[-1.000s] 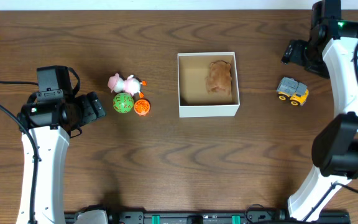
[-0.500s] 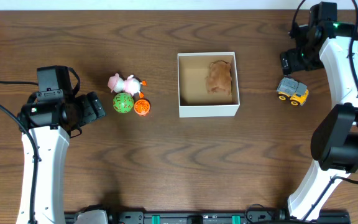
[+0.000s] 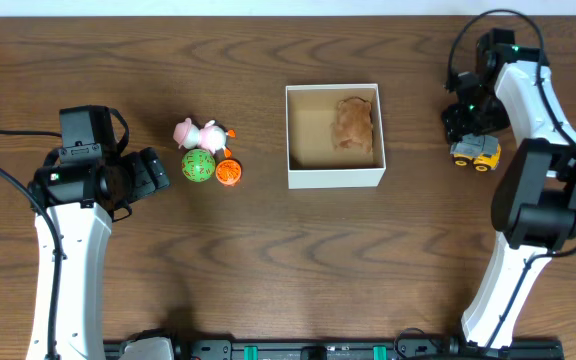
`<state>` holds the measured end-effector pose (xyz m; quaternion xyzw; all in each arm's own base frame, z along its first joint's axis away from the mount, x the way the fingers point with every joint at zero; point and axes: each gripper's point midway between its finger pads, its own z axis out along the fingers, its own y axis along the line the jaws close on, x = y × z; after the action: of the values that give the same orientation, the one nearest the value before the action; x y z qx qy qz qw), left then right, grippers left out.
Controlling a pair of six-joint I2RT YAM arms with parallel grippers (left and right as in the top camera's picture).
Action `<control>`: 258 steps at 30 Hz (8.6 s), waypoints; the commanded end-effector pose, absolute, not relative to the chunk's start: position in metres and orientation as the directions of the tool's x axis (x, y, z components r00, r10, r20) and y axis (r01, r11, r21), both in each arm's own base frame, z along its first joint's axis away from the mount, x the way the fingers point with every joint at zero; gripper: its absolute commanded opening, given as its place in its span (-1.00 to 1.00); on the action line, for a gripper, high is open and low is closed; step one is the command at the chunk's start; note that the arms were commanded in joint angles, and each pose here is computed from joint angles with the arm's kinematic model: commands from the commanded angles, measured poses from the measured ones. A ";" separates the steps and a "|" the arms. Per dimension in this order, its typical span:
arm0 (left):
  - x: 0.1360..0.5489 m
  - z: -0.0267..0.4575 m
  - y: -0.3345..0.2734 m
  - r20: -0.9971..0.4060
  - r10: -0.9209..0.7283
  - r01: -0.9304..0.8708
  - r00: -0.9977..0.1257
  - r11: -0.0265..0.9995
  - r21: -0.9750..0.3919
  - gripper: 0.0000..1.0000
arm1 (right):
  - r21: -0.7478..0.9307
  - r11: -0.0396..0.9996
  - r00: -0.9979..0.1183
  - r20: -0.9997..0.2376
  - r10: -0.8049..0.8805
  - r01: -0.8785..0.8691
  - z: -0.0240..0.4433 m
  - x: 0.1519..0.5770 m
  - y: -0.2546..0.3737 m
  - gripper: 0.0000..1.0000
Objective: Pack container
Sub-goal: 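Move the right gripper to the yellow toy truck and grasp it, then carry the truck into the box beside the bear and release, then reach the left gripper to the pink-and-white toy figure and grasp it, then carry the figure into the box and release it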
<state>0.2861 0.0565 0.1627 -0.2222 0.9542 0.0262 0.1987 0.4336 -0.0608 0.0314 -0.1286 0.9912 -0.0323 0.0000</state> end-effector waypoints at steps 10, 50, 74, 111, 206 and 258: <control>0.290 0.169 0.058 -0.405 -0.400 -0.422 -0.822 0.906 -0.039 0.96 | -0.050 0.971 -0.972 0.047 -0.230 -0.233 0.017 0.428 -0.062 0.39; 0.290 0.169 0.058 -0.405 -0.400 -0.422 -0.822 0.906 -0.038 0.96 | -0.024 0.892 -0.893 0.031 -0.450 -0.451 0.061 0.382 -0.060 0.70; 0.290 0.169 0.058 -0.405 -0.400 -0.422 -0.822 0.906 -0.038 0.96 | -0.058 0.964 -0.964 -0.042 -0.262 -0.260 0.035 0.394 -0.064 0.34; 0.290 0.169 0.058 -0.405 -0.400 -0.422 -0.822 0.906 -0.039 0.96 | 0.068 0.952 -0.798 -0.565 -0.210 -0.299 0.236 0.411 0.098 -0.96; 0.427 0.088 0.002 -0.332 -0.332 -0.217 -0.883 0.915 -0.340 0.85 | 0.365 0.929 -0.903 -0.418 0.098 -0.068 0.236 0.381 0.066 0.99; 0.371 0.246 -0.197 -0.662 -0.064 0.246 -0.747 0.898 -0.365 -0.88 | 0.350 0.936 -0.929 -0.329 0.170 0.047 0.226 0.366 0.048 0.99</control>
<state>0.3663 -0.1807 0.2631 0.0729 0.8973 -0.2356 0.3661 0.3644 0.0583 0.2280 0.0231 0.9680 0.1698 0.1832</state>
